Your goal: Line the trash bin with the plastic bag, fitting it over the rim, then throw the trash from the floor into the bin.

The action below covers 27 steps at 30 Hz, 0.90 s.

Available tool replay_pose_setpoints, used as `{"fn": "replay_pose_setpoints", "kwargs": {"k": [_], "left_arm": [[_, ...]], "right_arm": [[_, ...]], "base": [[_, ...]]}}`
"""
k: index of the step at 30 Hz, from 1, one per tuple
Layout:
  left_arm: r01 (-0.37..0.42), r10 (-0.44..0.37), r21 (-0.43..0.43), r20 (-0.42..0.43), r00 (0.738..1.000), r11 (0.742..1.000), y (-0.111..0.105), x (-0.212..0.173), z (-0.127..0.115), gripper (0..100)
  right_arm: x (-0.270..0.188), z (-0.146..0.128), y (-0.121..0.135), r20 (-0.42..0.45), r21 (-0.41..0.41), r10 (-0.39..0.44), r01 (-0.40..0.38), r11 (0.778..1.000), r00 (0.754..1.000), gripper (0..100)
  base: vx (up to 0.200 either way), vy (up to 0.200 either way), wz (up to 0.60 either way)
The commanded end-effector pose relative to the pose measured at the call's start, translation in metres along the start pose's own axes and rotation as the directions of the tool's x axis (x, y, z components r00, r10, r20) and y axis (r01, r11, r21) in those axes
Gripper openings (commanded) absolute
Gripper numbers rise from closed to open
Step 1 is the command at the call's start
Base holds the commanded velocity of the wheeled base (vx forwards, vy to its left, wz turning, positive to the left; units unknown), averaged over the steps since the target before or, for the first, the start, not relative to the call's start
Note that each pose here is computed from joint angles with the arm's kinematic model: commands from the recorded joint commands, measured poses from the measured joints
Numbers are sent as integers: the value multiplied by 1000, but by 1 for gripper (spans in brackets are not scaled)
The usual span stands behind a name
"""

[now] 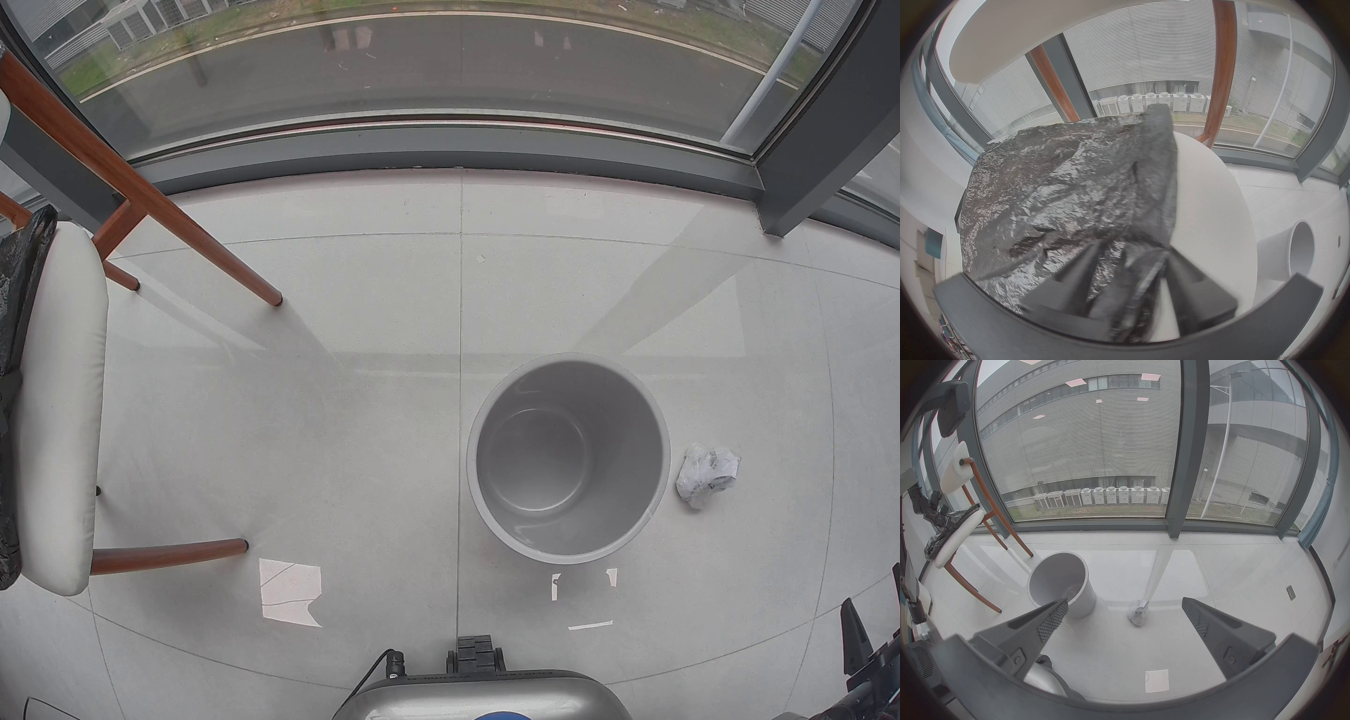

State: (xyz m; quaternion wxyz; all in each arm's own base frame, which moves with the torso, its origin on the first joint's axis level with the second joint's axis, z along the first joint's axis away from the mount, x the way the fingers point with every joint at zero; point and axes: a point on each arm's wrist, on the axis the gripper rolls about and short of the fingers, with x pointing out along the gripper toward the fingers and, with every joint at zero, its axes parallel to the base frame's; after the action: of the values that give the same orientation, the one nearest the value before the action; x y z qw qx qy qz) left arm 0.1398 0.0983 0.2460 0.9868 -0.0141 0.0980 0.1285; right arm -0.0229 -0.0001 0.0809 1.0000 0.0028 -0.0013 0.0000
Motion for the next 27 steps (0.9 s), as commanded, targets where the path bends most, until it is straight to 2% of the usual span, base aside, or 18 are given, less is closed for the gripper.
{"fn": "replay_pose_setpoints", "kwargs": {"k": [1, 5, 9, 11, 14, 15, 16, 18, 19, 21, 24, 27], "left_arm": [[10, -10, -10, -23, 1000, 1000, 0, 2, -6, 0], [75, -76, -15, -21, 997, 997, -2, 0, -8, 0], [153, -153, -18, 22, 988, 988, -13, -13, -1, 0], [239, -238, -33, 43, 970, 970, -27, -31, 3, 0], [376, -374, -82, 47, 926, 923, -49, -67, 2, 0], [381, -378, -87, 46, 925, 921, -50, -69, 2, 0], [455, -454, -111, 34, 890, 884, -60, -90, -3, 0], [489, -489, -109, 27, 872, 866, -65, -101, -6, 0], [524, -524, -100, 25, 851, 846, -68, -107, -9, 0], [550, -550, -91, 27, 835, 830, -69, -109, -9, 0], [664, -663, -57, 41, 748, 746, -72, -113, -6, 0], [763, -761, -31, 50, 646, 646, -74, -117, -4, 0]], "right_arm": [[0, -5, 0, 1, 1, 0, 0, 1000, 1000, 100], [0, -5, 0, 1, 1, 0, 0, 1000, 1000, 100], [0, -5, 0, 1, 1, 0, 0, 1000, 1000, 100], [0, -5, 0, 1, 1, 0, 0, 1000, 1000, 100], [0, -5, 0, 1, 1, 0, 0, 1000, 1000, 100], [0, -5, 0, 1, 1, 0, 0, 1000, 1000, 100], [0, -5, 0, 1, 1, 0, 0, 1000, 1000, 100], [0, -5, 0, 1, 1, 0, 0, 1000, 1000, 100], [0, -5, 0, 1, 1, 0, 0, 1000, 1000, 100], [0, -5, 0, -1, 1, 2, -2, 1000, 1000, 100], [0, -5, 0, 1, 1, 0, 0, 1000, 1000, 100], [0, -5, 0, -1, 1, 0, 0, 1000, 1000, 100]], "base": [[0, 0, 0], [0, 0, 0], [0, 0, 0], [0, 0, 0], [0, 0, 0], [0, 0, 0], [0, 0, 0], [0, 0, 0], [0, 0, 0], [0, 0, 0], [0, 0, 0], [0, 0, 0]]}}
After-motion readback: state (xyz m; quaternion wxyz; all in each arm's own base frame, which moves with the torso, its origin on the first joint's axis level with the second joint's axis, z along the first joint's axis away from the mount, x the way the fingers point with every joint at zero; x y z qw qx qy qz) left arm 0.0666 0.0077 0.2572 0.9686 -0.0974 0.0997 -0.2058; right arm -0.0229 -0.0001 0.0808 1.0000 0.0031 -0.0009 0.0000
